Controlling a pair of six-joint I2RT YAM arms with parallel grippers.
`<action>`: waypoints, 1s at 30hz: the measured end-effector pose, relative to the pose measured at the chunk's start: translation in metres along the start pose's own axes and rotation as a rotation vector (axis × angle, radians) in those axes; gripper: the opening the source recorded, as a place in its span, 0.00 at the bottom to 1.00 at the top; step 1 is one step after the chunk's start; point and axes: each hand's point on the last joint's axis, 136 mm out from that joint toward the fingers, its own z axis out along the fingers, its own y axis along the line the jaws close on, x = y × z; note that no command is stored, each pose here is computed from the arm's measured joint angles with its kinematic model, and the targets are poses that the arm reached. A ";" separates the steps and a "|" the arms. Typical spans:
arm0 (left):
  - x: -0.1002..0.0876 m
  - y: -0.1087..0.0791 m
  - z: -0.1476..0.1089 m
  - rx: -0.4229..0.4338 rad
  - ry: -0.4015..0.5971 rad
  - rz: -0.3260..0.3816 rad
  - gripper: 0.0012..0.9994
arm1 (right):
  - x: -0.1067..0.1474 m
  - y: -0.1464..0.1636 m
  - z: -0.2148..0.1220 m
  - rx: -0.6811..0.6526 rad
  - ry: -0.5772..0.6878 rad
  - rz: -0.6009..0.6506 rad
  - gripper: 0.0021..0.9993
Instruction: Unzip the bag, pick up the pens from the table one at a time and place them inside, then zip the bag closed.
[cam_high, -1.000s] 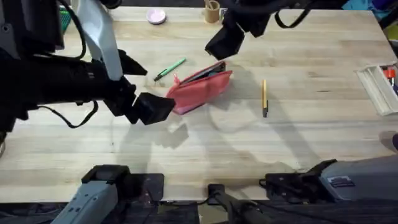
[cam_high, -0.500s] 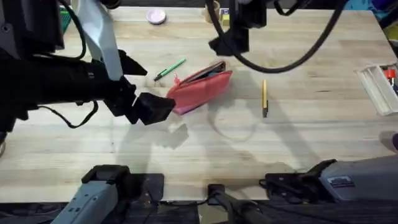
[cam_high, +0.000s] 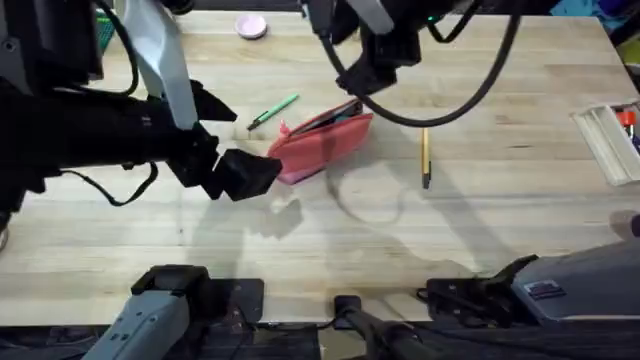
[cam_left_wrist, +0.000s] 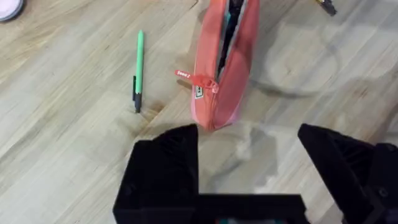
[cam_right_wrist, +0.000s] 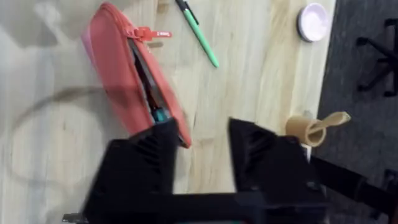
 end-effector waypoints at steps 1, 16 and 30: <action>0.000 0.000 0.000 0.000 0.000 0.000 1.00 | 0.000 0.001 0.002 -0.007 0.001 -0.001 0.41; 0.000 0.000 0.000 0.000 0.000 0.000 1.00 | 0.010 0.022 0.050 -0.149 0.044 0.016 0.03; 0.000 0.000 0.000 0.000 0.000 0.000 1.00 | 0.029 0.049 0.083 -0.303 0.096 0.064 0.03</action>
